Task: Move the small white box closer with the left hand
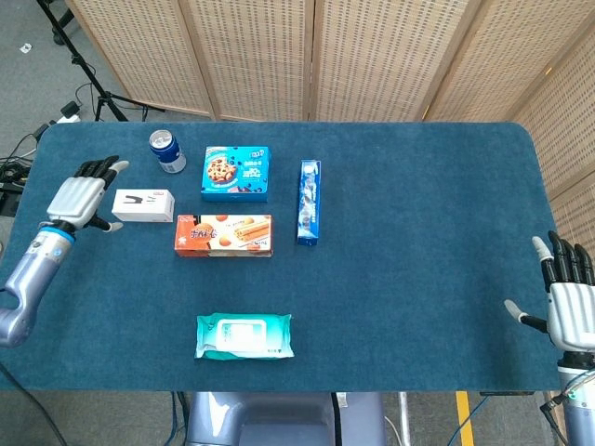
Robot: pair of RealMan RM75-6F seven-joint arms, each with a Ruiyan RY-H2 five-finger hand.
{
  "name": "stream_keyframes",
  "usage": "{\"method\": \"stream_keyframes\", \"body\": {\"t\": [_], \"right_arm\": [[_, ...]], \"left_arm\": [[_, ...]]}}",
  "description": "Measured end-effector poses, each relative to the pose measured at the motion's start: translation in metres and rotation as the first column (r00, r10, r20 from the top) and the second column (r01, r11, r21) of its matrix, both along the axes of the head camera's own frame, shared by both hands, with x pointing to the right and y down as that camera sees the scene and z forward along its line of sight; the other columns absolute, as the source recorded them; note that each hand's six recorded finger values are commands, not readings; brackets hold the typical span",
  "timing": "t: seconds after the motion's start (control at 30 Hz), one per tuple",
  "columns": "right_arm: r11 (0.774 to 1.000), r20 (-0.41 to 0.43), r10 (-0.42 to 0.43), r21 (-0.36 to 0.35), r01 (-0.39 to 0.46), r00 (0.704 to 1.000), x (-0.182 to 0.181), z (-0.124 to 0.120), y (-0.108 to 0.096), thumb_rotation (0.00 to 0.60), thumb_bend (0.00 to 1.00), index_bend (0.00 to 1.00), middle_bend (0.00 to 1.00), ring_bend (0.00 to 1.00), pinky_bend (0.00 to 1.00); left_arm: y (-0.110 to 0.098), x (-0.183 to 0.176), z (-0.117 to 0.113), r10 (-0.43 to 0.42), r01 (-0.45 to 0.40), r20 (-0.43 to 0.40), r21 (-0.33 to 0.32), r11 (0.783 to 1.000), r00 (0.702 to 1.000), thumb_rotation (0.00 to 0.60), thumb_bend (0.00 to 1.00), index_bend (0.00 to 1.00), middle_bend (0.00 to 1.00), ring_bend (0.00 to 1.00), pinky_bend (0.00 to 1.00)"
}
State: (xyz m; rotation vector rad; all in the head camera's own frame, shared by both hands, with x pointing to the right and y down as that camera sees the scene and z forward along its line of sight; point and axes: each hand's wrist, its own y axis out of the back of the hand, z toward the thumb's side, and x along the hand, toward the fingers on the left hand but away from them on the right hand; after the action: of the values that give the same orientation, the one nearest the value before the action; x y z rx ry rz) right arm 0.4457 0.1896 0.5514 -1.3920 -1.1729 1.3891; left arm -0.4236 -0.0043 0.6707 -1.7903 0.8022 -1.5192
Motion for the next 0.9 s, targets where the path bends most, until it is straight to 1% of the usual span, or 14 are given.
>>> {"method": "stream_keyframes", "body": {"t": [0.23, 0.4, 0.5, 0.53, 0.6, 0.63, 0.7, 0.77, 0.9], "right_arm": [[1.0, -0.019, 0.02, -0.018, -0.02, 1.0, 0.004, 0.007, -0.002, 0.6, 0.0, 0.0, 0.0, 0.0, 0.0], [0.999, -0.024, 0.029, -0.022, -0.029, 0.999, 0.005, 0.009, -0.003, 0.6, 0.0, 0.0, 0.0, 0.0, 0.0], [0.999, -0.026, 0.034, -0.026, -0.034, 0.999, 0.006, 0.01, -0.004, 0.6, 0.0, 0.0, 0.0, 0.0, 0.0], [0.999, -0.027, 0.036, -0.027, -0.036, 0.999, 0.007, 0.011, -0.004, 0.6, 0.0, 0.0, 0.0, 0.0, 0.0], [0.999, -0.028, 0.038, -0.028, -0.039, 0.999, 0.008, 0.012, -0.004, 0.6, 0.0, 0.0, 0.0, 0.0, 0.0], [0.999, -0.029, 0.039, -0.029, -0.04, 0.999, 0.008, 0.012, -0.004, 0.6, 0.0, 0.0, 0.0, 0.0, 0.0], [0.999, -0.029, 0.043, -0.03, -0.044, 0.999, 0.009, 0.012, -0.004, 0.6, 0.0, 0.0, 0.0, 0.0, 0.0], [0.998, -0.028, 0.046, -0.031, -0.046, 0.999, 0.01, 0.013, -0.005, 0.6, 0.0, 0.0, 0.0, 0.0, 0.0], [0.998, -0.024, 0.045, -0.033, -0.046, 0.999, 0.01, 0.013, -0.005, 0.6, 0.0, 0.0, 0.0, 0.0, 0.0]], "left_arm": [[-0.012, 0.004, 0.032, -0.017, 0.021, 0.062, -0.065, 0.998, 0.998, 0.6, 0.01, 0.0, 0.0, 0.0, 0.0], [-0.016, 0.013, 0.053, -0.024, 0.034, 0.088, -0.117, 0.992, 0.996, 0.6, 0.02, 0.0, 0.0, 0.0, 0.0], [-0.017, 0.02, 0.063, -0.02, 0.034, 0.099, -0.14, 0.99, 0.995, 0.6, 0.05, 0.02, 0.0, 0.0, 0.04], [-0.018, 0.024, 0.067, -0.02, 0.035, 0.098, -0.148, 0.988, 0.995, 0.6, 0.07, 0.06, 0.03, 0.0, 0.09], [-0.018, 0.03, 0.071, -0.022, 0.036, 0.093, -0.157, 0.987, 0.995, 0.6, 0.11, 0.15, 0.11, 0.05, 0.18], [-0.019, 0.032, 0.073, -0.021, 0.035, 0.092, -0.157, 0.987, 0.996, 0.6, 0.13, 0.22, 0.18, 0.09, 0.22], [-0.02, 0.033, 0.074, -0.019, 0.033, 0.094, -0.153, 0.988, 0.995, 0.6, 0.14, 0.32, 0.27, 0.17, 0.28], [-0.021, 0.033, 0.074, -0.015, 0.03, 0.104, -0.143, 0.989, 0.994, 0.6, 0.15, 0.37, 0.31, 0.21, 0.31], [-0.021, 0.033, 0.079, -0.02, 0.036, 0.118, -0.14, 0.99, 0.993, 0.6, 0.19, 0.41, 0.35, 0.24, 0.36]]}}
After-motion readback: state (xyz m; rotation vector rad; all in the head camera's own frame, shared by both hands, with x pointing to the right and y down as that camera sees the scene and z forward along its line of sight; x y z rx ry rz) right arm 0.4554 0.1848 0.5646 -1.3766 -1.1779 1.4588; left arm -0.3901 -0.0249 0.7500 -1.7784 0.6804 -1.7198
